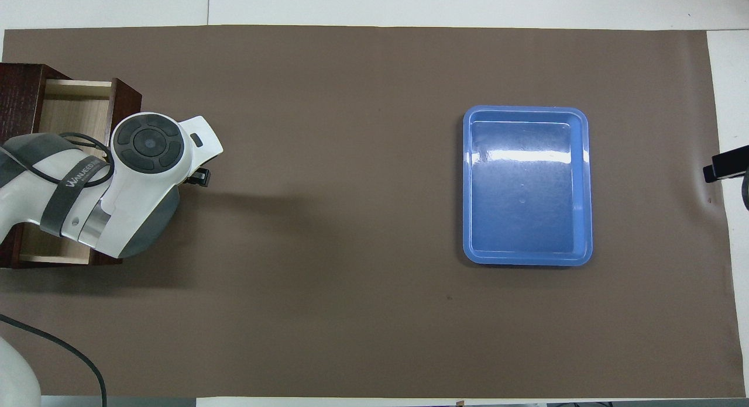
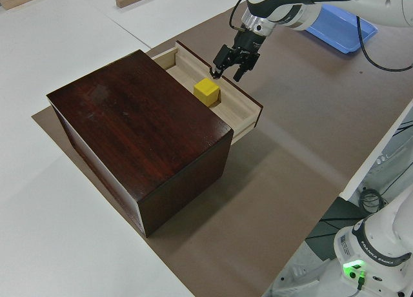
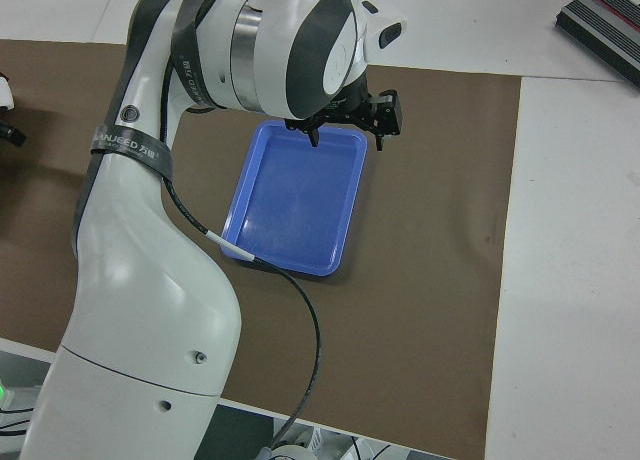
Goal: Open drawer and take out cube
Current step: 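Pull the white drawer handle outward with the left gripper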
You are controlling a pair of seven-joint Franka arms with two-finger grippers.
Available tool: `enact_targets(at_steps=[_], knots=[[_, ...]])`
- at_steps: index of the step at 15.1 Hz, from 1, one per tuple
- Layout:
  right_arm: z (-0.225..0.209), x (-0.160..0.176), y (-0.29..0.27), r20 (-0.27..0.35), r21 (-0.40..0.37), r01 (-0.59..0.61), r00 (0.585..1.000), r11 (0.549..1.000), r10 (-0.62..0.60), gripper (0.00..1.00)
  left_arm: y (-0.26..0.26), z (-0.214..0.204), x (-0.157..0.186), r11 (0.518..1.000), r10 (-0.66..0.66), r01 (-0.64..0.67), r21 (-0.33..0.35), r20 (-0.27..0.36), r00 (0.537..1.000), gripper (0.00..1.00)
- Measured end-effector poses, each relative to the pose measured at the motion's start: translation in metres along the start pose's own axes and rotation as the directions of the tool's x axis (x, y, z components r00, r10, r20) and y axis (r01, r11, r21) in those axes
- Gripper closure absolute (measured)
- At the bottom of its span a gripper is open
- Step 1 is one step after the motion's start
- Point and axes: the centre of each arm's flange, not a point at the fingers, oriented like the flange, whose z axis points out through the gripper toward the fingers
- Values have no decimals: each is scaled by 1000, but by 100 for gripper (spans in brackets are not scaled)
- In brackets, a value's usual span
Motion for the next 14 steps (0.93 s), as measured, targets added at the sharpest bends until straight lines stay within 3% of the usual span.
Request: enact_targets(at_steps=[14], knots=[[0,-1,7,0,1,-12,1000,1000,12,0,5,-25,7,1000,2,-2,7,-1,1000,0]])
